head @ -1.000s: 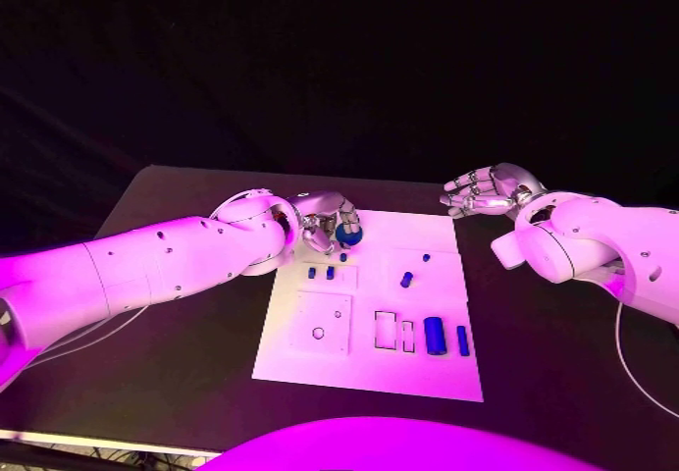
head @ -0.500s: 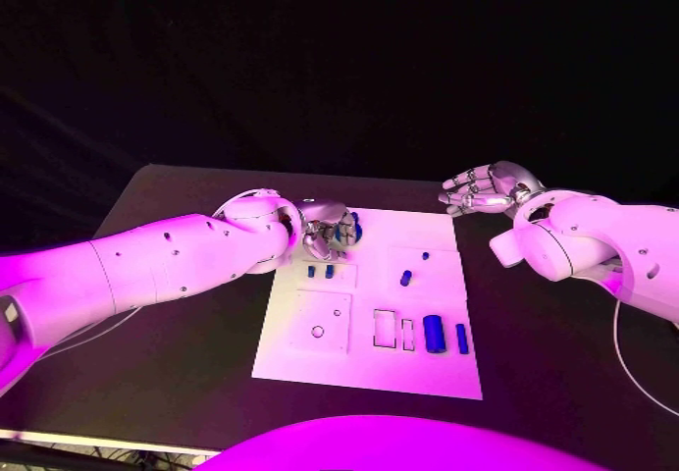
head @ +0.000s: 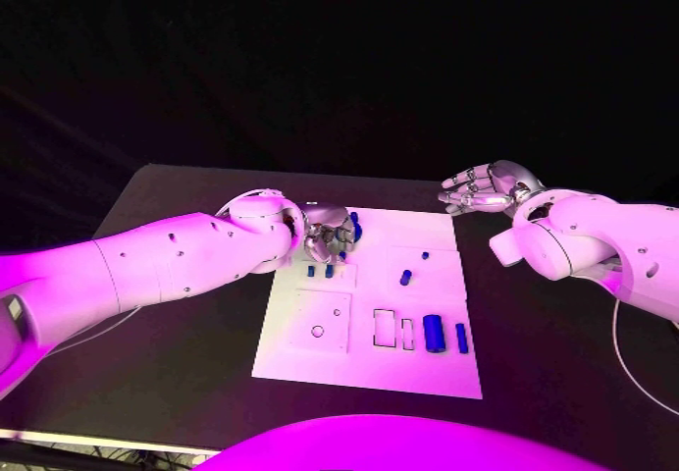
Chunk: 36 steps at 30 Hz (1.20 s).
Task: Assemble the parts on the task board
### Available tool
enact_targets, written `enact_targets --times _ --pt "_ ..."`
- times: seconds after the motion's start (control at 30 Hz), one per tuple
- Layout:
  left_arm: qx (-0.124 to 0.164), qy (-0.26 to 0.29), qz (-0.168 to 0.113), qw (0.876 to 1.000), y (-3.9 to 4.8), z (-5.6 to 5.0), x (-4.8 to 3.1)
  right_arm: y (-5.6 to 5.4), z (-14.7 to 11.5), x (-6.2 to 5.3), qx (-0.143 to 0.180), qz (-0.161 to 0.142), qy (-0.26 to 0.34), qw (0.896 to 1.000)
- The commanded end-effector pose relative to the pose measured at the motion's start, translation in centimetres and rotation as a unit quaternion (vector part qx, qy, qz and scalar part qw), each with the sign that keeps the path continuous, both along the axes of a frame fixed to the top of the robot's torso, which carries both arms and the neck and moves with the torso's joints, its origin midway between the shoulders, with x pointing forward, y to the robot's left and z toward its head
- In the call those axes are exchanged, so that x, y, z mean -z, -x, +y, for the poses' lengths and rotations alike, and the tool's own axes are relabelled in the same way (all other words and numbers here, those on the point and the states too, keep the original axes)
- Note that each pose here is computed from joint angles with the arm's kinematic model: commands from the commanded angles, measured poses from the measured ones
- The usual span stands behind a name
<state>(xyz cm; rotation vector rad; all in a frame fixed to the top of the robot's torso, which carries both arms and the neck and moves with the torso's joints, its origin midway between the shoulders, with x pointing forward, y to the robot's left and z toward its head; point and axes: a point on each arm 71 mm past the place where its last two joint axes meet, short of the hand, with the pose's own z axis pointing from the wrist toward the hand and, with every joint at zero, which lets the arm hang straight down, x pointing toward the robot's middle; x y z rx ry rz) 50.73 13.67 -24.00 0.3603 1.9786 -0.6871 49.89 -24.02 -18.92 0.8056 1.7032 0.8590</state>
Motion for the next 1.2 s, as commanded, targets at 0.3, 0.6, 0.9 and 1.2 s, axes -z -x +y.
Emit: enact_targets --times 0.3,0.6,0.9,1.2 --pt "0.005 -0.019 0.005 1.0 -0.05 -0.46 0.24 0.04 0.16 -0.06 -0.009 -0.005 -0.002 1.0" --pt "0.002 -0.024 0.007 1.0 -0.3 -0.6 0.47 0.03 0.19 -0.05 -0.011 -0.004 -0.002 1.0" --pt "-0.003 -0.028 0.007 1.0 -0.54 -0.47 0.68 0.02 0.21 -0.03 -0.012 -0.004 -0.002 1.0" --pt "-0.004 -0.034 0.015 0.999 -0.61 -0.43 0.91 0.01 0.28 0.06 -0.014 -0.002 -0.002 1.0"
